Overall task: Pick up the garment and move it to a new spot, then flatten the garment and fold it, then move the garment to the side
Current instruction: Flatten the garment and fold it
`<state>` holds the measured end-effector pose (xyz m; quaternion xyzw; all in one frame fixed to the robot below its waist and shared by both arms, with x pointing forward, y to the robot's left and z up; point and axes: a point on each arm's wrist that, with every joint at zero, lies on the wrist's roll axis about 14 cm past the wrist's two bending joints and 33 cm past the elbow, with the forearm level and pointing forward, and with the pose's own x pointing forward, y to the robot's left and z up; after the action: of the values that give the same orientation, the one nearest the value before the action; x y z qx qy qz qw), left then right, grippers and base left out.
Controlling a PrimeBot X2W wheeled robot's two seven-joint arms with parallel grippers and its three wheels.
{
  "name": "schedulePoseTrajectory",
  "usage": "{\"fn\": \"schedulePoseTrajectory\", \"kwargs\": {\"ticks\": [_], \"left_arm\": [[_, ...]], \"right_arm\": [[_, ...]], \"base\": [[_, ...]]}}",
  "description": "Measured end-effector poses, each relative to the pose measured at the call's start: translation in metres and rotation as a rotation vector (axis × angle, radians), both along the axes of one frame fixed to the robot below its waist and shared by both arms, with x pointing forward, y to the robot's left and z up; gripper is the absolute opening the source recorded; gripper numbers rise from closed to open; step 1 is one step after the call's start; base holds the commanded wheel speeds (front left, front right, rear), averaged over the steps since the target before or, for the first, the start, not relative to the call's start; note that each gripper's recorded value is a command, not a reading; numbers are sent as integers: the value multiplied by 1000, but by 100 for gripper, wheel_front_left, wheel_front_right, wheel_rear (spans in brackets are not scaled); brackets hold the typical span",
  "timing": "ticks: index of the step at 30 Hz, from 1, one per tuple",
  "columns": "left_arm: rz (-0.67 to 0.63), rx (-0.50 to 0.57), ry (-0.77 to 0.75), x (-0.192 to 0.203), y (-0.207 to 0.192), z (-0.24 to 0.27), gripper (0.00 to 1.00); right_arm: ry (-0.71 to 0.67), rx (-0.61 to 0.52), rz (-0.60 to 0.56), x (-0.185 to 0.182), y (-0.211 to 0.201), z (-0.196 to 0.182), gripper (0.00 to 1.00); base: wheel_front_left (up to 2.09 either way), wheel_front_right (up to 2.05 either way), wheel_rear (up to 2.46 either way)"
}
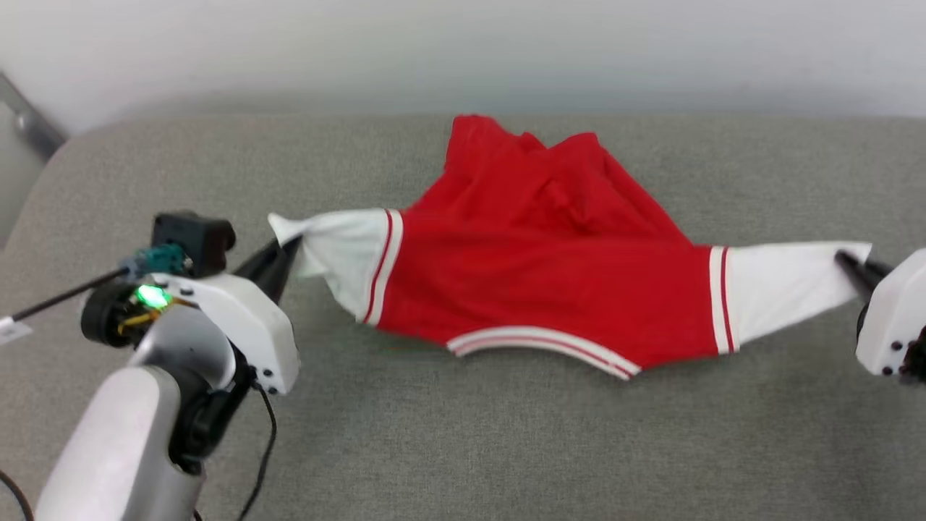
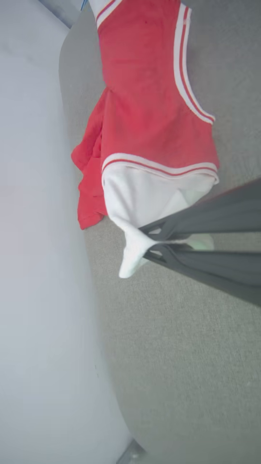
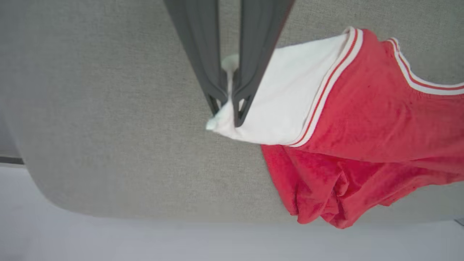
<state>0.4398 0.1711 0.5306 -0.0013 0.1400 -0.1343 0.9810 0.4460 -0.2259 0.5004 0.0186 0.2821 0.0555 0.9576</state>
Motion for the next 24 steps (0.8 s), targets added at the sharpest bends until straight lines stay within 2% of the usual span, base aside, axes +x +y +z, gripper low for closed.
{"fn": "schedulePoseTrajectory", "kwargs": {"ticks": [7, 12, 18, 24], "left_arm": [[22, 23, -303, 17, 6, 115, 0], [46, 14, -468, 35, 10, 186, 0], [62, -15, -582, 66, 12, 245, 0], [94, -32, -618, 110, 20, 270, 0]], "right_arm": [[-386, -91, 35, 14, 5, 133, 0], [-582, -141, 26, 26, 0, 211, 0], [-736, -165, 1, 52, -8, 277, 0], [-784, -179, -2, 88, -7, 300, 0]], "base": [[0, 0, 0], [0, 0, 0], [0, 0, 0], [0, 0, 0]]}}
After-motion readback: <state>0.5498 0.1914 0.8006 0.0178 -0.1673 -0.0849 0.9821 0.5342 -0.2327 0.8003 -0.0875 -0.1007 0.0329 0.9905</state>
